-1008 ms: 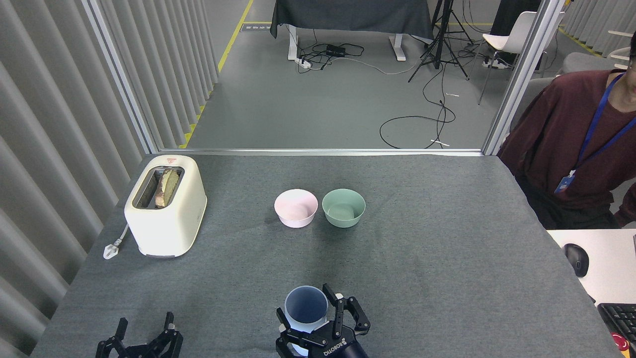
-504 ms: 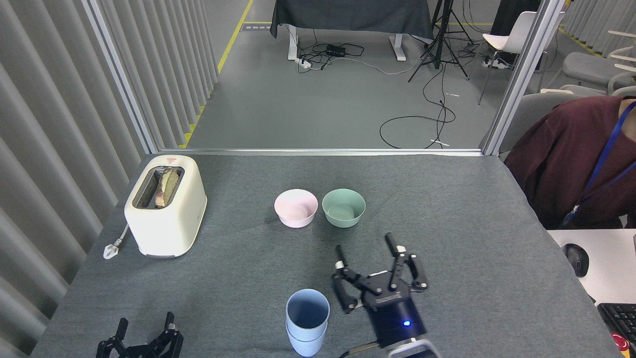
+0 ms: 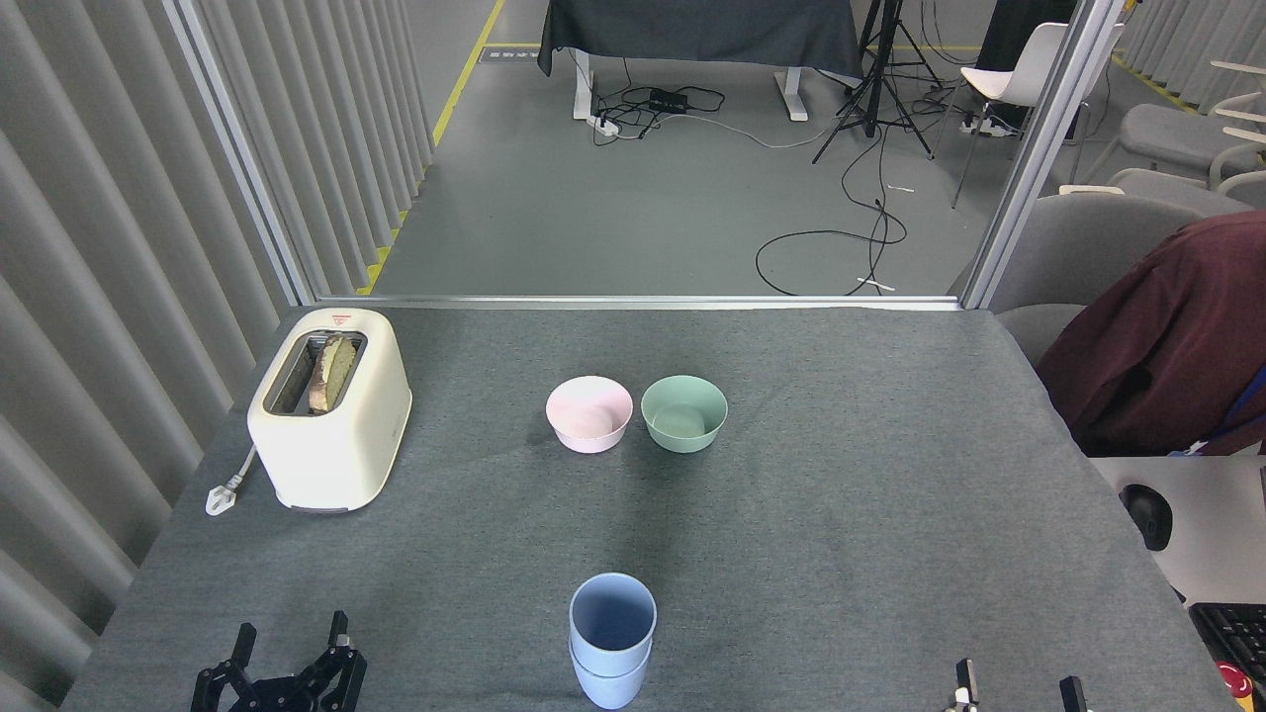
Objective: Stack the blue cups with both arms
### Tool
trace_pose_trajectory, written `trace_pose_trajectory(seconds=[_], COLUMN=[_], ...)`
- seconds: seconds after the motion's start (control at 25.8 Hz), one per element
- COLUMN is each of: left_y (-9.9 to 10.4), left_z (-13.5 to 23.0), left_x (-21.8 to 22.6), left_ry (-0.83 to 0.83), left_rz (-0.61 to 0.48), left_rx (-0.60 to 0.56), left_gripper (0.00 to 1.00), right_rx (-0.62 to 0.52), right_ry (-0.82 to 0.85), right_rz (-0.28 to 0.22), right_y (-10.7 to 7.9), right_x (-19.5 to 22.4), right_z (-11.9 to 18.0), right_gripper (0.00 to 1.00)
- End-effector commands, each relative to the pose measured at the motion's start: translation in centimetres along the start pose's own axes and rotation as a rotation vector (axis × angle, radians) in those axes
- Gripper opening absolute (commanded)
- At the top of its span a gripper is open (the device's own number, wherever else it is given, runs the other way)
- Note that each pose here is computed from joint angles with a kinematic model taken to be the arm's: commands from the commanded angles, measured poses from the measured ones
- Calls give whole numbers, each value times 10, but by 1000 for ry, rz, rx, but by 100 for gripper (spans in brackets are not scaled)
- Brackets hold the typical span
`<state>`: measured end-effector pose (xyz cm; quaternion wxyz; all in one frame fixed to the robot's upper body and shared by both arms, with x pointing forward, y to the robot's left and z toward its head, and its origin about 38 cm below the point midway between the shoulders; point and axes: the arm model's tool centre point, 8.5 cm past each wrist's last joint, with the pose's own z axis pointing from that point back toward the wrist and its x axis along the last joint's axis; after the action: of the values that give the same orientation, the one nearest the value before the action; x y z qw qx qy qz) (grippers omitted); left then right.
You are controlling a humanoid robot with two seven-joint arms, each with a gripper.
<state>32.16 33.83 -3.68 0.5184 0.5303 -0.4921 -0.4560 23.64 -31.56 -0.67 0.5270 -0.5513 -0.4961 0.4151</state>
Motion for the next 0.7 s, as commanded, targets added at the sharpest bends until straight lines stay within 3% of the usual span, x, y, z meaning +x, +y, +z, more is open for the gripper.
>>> trace_pose_trajectory(seconds=[0.0, 0.23, 0.66], left_y=[3, 19, 10], left_z=[-1, 0, 27], left_x=[0, 14, 18], left_ry=[-8, -147, -241], left_rz=[2, 55, 84], left_rx=[7, 56, 48], left_gripper=[100, 100, 100], right_rx=[63, 66, 70], right_ry=[34, 29, 17], right_rz=[-26, -15, -17], right_y=[18, 19, 20], right_x=[-10, -8, -6], right_z=[16, 12, 15], right_gripper=[100, 100, 100])
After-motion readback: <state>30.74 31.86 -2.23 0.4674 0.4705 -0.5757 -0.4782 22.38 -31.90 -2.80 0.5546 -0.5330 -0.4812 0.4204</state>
